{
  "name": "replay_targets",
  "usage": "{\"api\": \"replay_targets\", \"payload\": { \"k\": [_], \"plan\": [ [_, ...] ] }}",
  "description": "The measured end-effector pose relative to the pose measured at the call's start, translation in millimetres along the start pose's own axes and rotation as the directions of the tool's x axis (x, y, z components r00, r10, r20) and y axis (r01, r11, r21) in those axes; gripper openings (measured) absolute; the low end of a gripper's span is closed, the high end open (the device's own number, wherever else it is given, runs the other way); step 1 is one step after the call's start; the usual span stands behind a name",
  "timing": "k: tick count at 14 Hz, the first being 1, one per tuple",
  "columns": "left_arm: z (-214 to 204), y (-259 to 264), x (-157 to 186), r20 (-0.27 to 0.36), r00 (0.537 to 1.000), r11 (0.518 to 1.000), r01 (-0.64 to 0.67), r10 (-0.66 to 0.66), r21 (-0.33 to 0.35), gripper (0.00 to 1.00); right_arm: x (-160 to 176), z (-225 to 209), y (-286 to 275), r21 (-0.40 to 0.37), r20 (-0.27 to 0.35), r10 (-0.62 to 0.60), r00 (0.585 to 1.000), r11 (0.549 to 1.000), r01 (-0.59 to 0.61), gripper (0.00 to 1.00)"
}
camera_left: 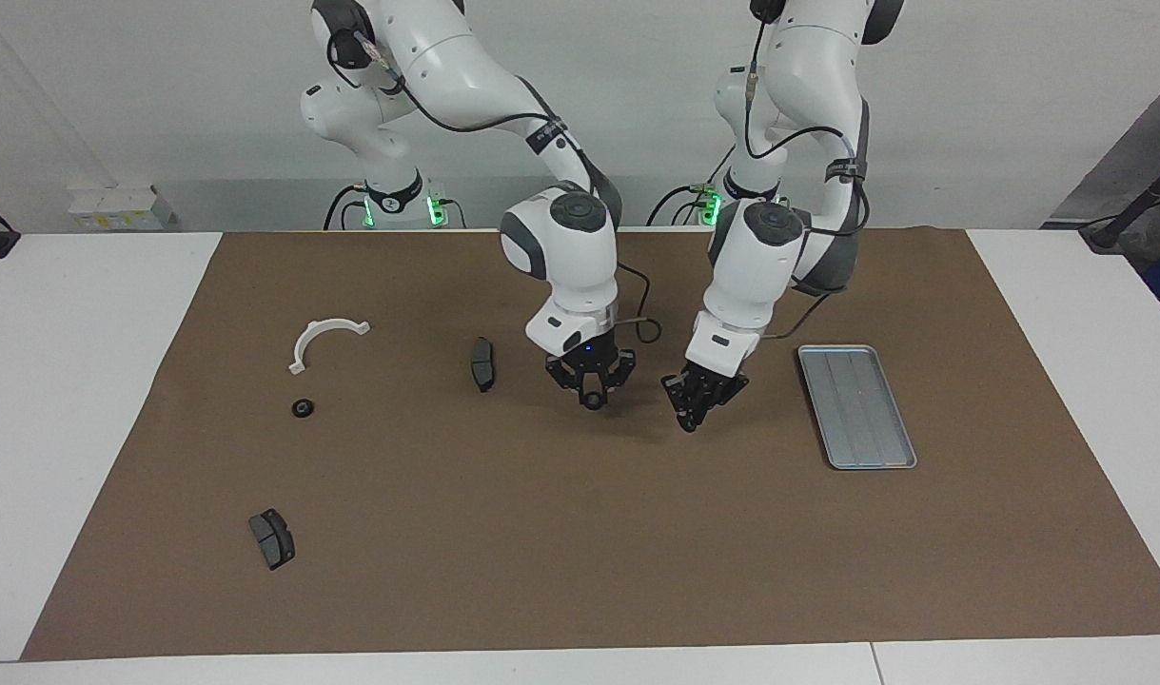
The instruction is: Place bearing gear from tray to pile
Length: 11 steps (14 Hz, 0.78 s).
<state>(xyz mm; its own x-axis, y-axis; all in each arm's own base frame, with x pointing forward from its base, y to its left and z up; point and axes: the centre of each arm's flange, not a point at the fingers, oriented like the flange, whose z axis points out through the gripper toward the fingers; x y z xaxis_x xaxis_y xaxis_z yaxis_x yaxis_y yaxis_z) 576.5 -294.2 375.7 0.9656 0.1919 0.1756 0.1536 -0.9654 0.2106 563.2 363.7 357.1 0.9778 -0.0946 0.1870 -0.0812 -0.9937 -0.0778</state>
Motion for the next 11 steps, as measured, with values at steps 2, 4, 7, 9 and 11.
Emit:
{"api": "replay_targets", "payload": {
  "k": [2, 4, 7, 9, 11],
  "plan": [
    [5.4, 18.9, -19.3, 0.016, 1.0, 1.0, -0.013, 0.013, -0.002, 0.23, -4.3, -10.7, 39.0, -0.021, 0.014, 0.029, 0.999, 0.999, -0.029, 0.34],
    [16.0, 35.2, -43.3, 0.026, 0.999, 1.0, -0.03, 0.03, -0.007, 0.25, -13.6, -16.0, 78.0, -0.044, 0.034, 0.03, 0.999, 0.999, -0.029, 0.34],
    [31.5, 57.7, -76.3, 0.025, 0.999, 0.999, -0.042, 0.043, -0.031, 0.45, -27.6, -18.5, 138.3, -0.074, 0.07, 0.013, 0.997, 0.997, -0.008, 0.34],
    [32.3, 64.1, -82.9, 0.025, 0.998, 0.998, -0.05, 0.051, -0.035, 0.7, -37.0, -13.5, 172.2, -0.094, 0.099, 0.015, 0.995, 0.996, -0.005, 0.34],
    [28.4, 61.0, -74.5, 0.013, 0.999, 0.999, -0.038, 0.038, -0.037, 0.94, -44.5, -3.5, 207.9, -0.109, 0.134, -0.001, 0.991, 0.994, 0.016, 0.34]
  ]
}}
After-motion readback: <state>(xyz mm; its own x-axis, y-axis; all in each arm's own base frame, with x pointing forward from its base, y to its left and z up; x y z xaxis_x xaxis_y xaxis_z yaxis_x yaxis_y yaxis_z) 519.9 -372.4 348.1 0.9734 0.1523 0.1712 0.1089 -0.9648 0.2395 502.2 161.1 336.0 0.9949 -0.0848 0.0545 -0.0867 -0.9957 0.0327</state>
